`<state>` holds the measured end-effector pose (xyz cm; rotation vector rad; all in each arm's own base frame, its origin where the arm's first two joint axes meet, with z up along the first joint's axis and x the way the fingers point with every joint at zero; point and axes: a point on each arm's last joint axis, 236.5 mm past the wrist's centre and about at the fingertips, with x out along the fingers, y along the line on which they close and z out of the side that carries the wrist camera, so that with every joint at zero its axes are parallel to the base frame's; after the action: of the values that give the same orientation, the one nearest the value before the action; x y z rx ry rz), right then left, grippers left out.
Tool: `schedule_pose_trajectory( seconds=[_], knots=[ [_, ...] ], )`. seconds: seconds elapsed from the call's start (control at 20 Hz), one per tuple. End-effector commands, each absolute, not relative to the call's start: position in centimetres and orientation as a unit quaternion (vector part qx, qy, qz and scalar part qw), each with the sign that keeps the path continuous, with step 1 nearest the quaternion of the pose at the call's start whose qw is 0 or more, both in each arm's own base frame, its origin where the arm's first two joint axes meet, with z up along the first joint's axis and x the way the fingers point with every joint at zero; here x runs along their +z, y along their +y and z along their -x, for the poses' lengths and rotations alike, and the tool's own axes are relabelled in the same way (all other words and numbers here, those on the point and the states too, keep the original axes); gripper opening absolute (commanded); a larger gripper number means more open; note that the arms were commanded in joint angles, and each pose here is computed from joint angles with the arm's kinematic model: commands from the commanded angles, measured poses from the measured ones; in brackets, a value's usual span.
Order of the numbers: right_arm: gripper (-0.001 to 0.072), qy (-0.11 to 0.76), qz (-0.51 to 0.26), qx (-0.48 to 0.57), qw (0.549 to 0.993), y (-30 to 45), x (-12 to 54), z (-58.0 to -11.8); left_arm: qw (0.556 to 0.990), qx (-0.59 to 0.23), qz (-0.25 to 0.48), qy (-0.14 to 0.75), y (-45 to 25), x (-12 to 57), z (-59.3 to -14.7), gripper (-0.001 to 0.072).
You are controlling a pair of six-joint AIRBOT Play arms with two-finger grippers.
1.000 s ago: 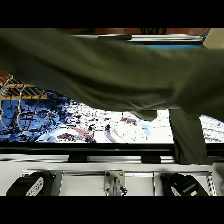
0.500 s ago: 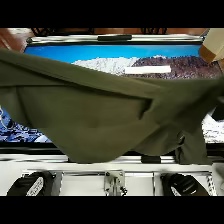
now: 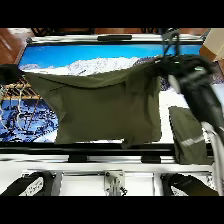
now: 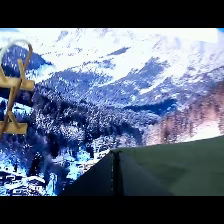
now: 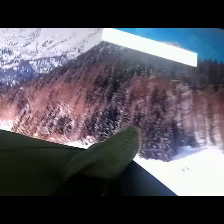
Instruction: Fold the shirts.
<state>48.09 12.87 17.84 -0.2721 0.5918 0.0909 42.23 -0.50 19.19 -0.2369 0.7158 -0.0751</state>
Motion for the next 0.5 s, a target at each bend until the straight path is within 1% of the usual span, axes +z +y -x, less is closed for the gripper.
schedule_pose_trajectory(
  seconds=[0.0,0.1,0.2,0.25,0.3,0.35,0.4,0.45],
  knots=[
    [0.0081,0.285,-0.008,0.073,0.956,16.5,11.6,-53.8,0.898,-0.026,0.145,0.415,-0.1,10.0,-46.7,0.0028],
    [0.0081,0.338,-0.061,0.073,0.936,17.4,7.0,-54.0,0.866,-0.035,0.187,0.462,-1.3,5.0,-47.7,0.0029],
    [0.0081,0.399,-0.080,0.066,0.911,18.0,2.6,-53.0,0.826,-0.054,0.246,0.504,-3.5,1.3,-47.7,0.0030],
    [0.0099,0.413,-0.097,0.067,0.903,18.5,1.7,-52.7,0.801,-0.067,0.271,0.530,-4.8,-0.1,-47.0,0.0030],
    [0.0178,0.414,-0.110,0.070,0.901,18.9,1.9,-52.6,0.781,-0.076,0.281,0.553,-5.5,-1.0,-46.1,0.0058],
    [0.0364,0.408,-0.107,0.073,0.904,18.7,2.8,-52.5,0.763,-0.081,0.280,0.576,-5.6,-1.6,-44.9,0.0178],
    [0.0493,0.402,-0.084,0.082,0.908,18.1,4.2,-52.2,0.749,-0.088,0.277,0.596,-5.3,-1.6,-43.7,0.0406],
    [0.0493,0.407,-0.058,0.084,0.908,17.0,5.5,-51.4,0.730,-0.097,0.272,0.619,-4.6,-1.3,-42.3,0.0643]
  ],
)
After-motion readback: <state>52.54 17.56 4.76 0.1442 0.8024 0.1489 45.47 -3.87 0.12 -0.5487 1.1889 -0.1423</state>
